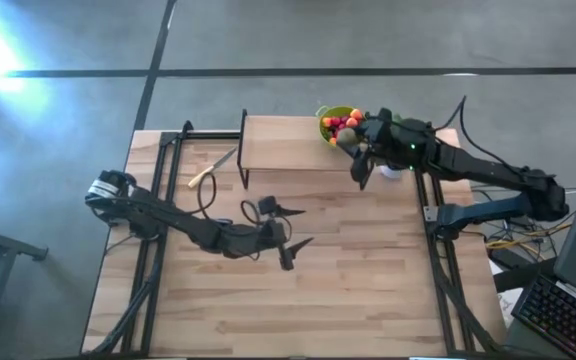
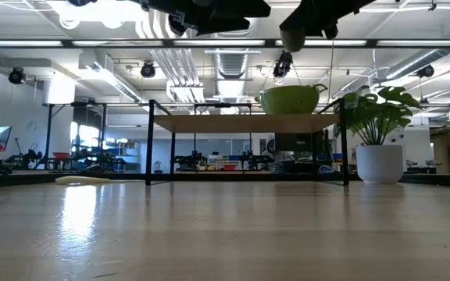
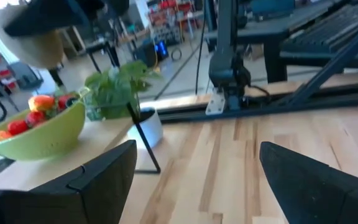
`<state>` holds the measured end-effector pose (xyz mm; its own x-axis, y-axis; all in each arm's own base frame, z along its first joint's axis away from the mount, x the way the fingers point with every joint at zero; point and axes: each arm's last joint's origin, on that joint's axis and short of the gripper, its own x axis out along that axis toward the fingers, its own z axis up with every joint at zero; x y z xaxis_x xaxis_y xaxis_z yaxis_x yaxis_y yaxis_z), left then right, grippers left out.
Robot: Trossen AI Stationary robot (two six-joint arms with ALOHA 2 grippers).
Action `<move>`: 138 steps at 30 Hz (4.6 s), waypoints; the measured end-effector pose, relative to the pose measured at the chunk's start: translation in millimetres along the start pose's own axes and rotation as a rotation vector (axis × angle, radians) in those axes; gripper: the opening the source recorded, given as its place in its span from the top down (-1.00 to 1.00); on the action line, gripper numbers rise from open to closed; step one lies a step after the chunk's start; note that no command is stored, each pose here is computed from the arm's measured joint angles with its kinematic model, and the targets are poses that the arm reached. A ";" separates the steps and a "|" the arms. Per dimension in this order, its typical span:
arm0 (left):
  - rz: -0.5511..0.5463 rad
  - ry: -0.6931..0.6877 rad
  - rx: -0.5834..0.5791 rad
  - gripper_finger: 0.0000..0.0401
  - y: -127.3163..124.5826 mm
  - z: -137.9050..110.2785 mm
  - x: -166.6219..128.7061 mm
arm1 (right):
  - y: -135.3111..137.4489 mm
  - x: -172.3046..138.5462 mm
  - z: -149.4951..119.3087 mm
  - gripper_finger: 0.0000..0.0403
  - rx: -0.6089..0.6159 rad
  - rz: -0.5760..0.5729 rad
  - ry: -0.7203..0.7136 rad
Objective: Build produce basket
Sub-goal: Put the kiwi into the green basket, then put the yellow knife on the shelf
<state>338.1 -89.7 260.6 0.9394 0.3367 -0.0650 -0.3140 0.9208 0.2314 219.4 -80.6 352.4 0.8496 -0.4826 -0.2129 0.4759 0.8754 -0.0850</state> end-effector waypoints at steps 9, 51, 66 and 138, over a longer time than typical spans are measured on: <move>0.005 -0.034 0.003 -0.72 3.8 -2.4 -5.9 | -19.7 31.9 -15.7 -0.07 0.015 -0.062 0.077; 0.001 -0.018 -0.041 -0.72 4.6 -2.7 -6.8 | -47.0 46.4 -2.4 -0.56 0.048 -0.144 0.058; -0.002 0.013 0.008 -0.72 4.0 -6.2 -6.8 | 8.6 -6.6 50.4 0.23 -0.046 0.105 0.288; 0.364 0.453 -0.199 -0.71 79.0 -0.9 -90.5 | 34.8 -103.0 -190.1 0.96 -0.019 0.473 -0.021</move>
<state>228.2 -47.3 283.8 0.6284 0.6466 -0.4324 -0.6647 0.7351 0.1332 105.2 5.1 186.3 0.9766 -0.0311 -0.2128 0.0316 0.9995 -0.0011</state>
